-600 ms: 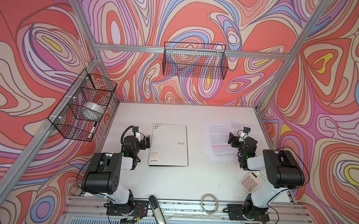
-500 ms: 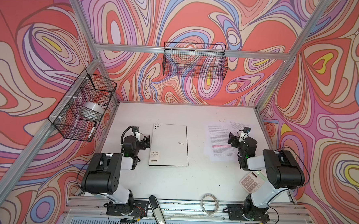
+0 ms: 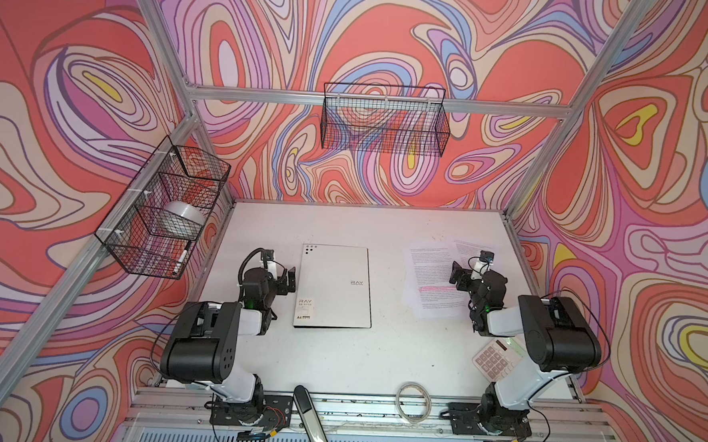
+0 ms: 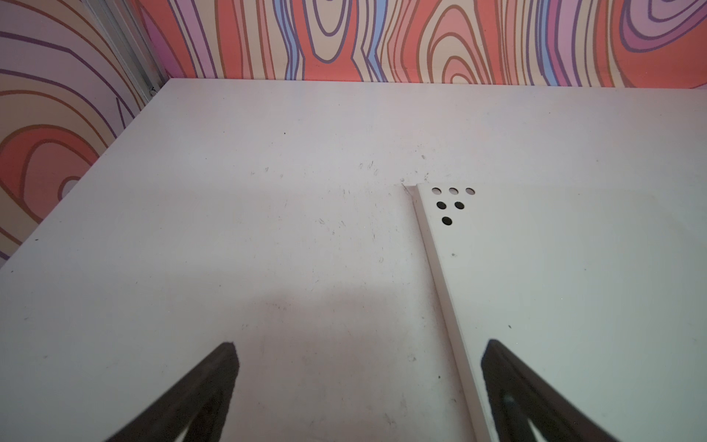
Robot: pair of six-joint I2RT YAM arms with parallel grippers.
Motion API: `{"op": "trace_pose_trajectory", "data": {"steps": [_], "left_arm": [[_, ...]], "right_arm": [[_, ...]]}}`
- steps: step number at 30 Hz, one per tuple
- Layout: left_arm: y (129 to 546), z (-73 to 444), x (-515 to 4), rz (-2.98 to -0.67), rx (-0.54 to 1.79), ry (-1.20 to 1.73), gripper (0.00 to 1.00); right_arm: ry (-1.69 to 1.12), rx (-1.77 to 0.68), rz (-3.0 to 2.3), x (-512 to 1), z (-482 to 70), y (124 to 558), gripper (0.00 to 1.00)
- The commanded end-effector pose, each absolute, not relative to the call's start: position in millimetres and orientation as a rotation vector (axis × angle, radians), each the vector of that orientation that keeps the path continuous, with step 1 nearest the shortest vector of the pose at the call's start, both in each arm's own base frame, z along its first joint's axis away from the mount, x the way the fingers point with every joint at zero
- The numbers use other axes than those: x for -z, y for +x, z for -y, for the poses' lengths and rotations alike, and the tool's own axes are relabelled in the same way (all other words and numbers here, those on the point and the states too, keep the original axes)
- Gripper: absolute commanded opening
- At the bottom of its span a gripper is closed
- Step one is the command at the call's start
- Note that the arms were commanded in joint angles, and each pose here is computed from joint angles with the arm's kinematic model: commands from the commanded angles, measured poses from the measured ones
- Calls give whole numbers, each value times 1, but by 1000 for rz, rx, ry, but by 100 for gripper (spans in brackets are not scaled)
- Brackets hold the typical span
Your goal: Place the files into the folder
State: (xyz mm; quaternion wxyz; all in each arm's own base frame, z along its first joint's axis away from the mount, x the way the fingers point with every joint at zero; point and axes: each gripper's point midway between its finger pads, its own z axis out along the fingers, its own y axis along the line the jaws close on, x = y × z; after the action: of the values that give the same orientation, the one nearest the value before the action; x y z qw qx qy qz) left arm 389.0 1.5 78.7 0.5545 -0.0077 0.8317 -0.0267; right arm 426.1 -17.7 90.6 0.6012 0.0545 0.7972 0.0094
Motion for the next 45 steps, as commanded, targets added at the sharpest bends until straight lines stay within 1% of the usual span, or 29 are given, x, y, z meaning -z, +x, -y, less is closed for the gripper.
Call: {"op": "trace_pose_trajectory", "data": {"steps": [1,36,41,45], "left_arm": [[393,-3,-88,-1940,51,-16,100],[393,-2,-89,-1934,54,-7,100],[389,5,-99,-1914,79,39,100],[391,5,-113,-1975,83,36,100]], "right_arm": [[124,-21,-1843,-93,19,426,99],[123,-20,-1845,-92,19,425,99],[125,-15,-1853,-91,19,427,98],[137,-13,-1837,-97,21,424,98]]}}
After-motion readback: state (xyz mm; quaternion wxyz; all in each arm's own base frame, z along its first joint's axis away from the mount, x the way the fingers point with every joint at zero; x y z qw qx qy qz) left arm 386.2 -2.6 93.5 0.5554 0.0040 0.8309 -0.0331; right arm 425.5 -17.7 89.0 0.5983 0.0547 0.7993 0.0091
